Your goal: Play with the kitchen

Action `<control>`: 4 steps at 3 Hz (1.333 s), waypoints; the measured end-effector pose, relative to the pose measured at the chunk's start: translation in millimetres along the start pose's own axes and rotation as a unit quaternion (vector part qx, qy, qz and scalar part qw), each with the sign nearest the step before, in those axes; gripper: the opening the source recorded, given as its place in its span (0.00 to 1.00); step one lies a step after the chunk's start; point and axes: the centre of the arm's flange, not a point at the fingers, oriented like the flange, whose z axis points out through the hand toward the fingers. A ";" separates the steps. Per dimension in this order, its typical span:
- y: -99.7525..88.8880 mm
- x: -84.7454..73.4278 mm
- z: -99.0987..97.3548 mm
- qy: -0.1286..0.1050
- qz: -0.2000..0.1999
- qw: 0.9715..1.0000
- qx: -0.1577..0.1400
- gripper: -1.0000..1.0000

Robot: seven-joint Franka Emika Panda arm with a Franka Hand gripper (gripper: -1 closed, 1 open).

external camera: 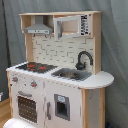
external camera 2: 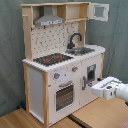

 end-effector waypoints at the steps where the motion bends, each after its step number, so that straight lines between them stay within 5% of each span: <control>1: -20.6 -13.0 -4.2 -0.012 0.008 1.000 0.013 1.00; 2: -39.3 -1.2 -0.7 -0.016 0.030 0.999 0.021 1.00; 4: -35.8 0.0 45.2 -0.008 0.040 0.999 0.021 1.00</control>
